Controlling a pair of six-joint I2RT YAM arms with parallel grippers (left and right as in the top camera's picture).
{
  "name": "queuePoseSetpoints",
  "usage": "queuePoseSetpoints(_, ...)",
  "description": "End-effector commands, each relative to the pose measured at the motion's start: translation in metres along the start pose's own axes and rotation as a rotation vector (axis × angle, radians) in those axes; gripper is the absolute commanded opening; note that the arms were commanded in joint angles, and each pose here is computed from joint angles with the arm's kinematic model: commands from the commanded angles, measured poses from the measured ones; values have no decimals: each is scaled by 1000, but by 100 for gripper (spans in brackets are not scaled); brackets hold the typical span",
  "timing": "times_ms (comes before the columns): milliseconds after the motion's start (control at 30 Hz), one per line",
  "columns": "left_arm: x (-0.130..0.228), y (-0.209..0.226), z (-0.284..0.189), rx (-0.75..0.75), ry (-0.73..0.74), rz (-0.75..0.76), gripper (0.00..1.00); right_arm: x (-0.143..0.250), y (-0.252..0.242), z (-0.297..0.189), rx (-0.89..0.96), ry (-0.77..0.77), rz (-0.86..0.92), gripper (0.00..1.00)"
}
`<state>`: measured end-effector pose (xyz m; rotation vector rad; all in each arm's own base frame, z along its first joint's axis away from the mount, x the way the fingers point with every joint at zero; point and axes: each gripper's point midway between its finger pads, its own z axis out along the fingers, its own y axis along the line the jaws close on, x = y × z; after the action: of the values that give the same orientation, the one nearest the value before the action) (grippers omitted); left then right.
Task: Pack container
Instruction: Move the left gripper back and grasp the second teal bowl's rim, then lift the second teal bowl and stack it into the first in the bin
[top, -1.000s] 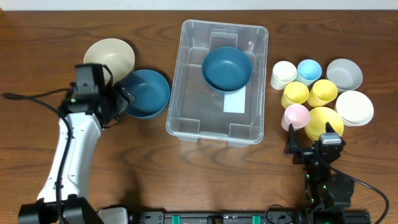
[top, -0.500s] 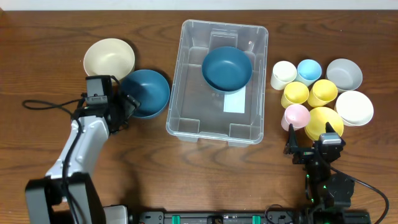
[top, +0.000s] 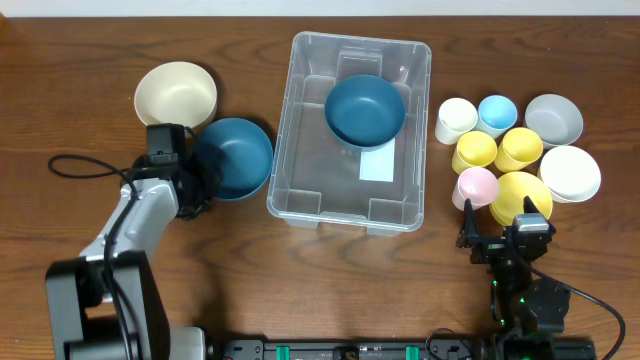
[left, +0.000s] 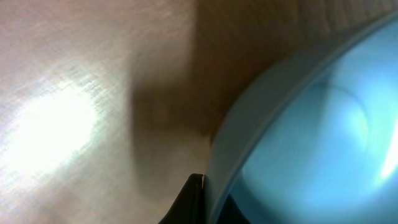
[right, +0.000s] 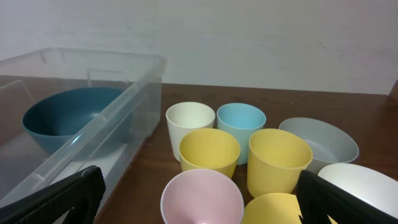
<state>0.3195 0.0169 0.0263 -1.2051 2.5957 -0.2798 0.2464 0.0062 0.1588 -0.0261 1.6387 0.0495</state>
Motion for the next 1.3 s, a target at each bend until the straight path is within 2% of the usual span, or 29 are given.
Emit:
queuePoseSetpoints(0,-11,-12,-30,56,-64,14,6,0,0,0,0,-1,10,99)
queuePoseSetpoints(167,-17,-24,-78,146,-171,69,6,1,0,0,0,0,10,99)
queuePoseSetpoints(267,-23,-31,-112,208,-269,135,6,0,0,0,0,-1,10,99)
queuePoseSetpoints(467,-33,-45,-179,353,-476,155,6,0,0,0,0,-1,10,99)
queuePoseSetpoints(567,-28,-72,-206,482,-540,276,6,1,0,0,0,0,10,99)
queuePoseSetpoints(700,-14,-110,-223,617,-530,368,6,1,0,0,0,0,11,99)
queuePoseSetpoints(1000,10,-222,-250,713,-488,652,6,1,0,0,0,0,11,99)
queuePoseSetpoints(1100,16,-256,-244,695,-458,724,6,0,0,0,0,-1,10,99)
queuePoseSetpoints(1267,22,-293,-201,636,-384,770,6,1,0,0,0,0,11,99)
